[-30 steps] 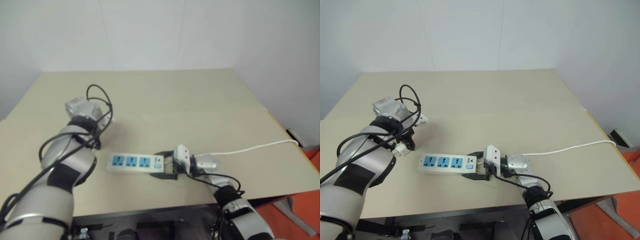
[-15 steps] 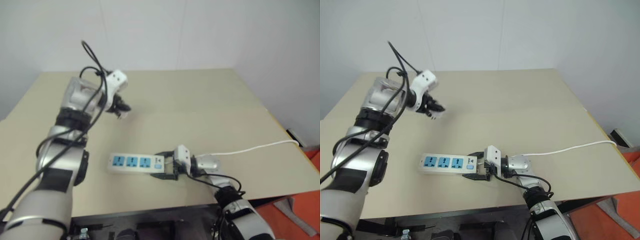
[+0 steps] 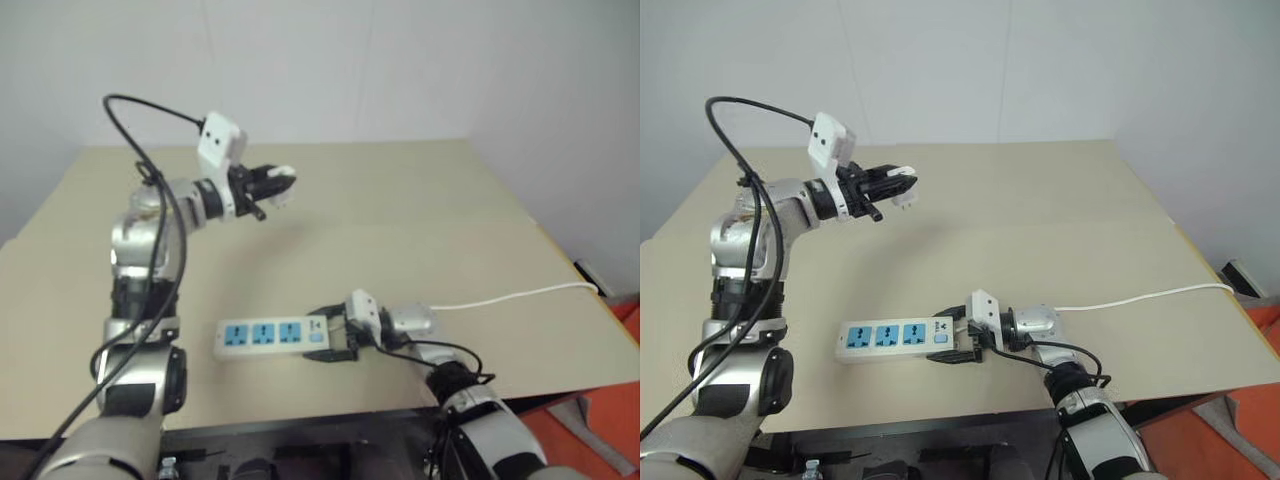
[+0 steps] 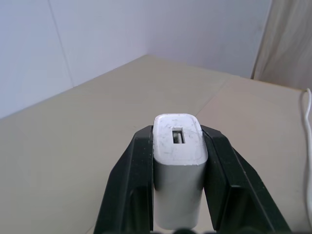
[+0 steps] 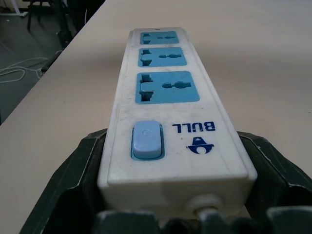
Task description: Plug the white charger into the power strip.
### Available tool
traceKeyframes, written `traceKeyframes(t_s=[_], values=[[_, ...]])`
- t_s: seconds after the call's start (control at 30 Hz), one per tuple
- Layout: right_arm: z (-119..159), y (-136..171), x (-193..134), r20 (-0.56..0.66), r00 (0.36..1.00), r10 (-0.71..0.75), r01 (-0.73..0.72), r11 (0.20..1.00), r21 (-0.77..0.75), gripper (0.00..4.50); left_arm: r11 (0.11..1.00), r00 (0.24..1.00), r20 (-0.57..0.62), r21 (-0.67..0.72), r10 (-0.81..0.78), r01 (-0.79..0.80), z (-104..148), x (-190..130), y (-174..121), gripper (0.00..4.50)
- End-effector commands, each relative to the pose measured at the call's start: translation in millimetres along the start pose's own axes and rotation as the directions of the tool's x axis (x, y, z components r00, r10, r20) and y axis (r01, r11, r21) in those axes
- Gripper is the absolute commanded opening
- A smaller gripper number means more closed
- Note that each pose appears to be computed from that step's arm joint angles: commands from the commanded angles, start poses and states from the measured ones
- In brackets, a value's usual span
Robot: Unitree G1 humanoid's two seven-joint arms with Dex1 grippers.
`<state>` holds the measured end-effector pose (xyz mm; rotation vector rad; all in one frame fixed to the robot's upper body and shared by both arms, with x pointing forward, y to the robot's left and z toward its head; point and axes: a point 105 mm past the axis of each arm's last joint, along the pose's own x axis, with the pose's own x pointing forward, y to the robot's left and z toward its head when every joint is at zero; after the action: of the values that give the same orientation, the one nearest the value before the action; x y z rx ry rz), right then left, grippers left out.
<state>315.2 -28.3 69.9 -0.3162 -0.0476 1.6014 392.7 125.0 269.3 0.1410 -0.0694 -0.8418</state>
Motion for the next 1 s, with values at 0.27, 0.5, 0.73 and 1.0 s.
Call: traceKeyframes(t_s=[0.27,0.5,0.73,1.0], values=[[-34.0,24.1,8.4,-0.098,0.988,0.122,-0.108,0.985,0.136,3.42,0.992,0.991,0.062,0.056,-0.119,0.116,17.9,-20.1,-31.9,1.01],[-43.0,28.5,6.9,-0.128,0.984,0.124,-0.102,0.981,0.166,3.42,0.944,0.939,0.096,0.068,-0.329,0.324,15.8,-38.0,-62.8,1.01],[-43.3,26.3,5.1,-0.139,0.984,0.115,-0.092,0.983,0.160,3.42,0.850,0.840,0.125,0.086,-0.527,0.520,-18.0,-66.6,-96.1,1.01],[-42.6,24.8,4.5,-0.140,0.984,0.110,-0.087,0.984,0.159,3.42,0.799,0.788,0.133,0.065,-0.601,0.598,-58.3,-74.6,-114.4,1.01]])
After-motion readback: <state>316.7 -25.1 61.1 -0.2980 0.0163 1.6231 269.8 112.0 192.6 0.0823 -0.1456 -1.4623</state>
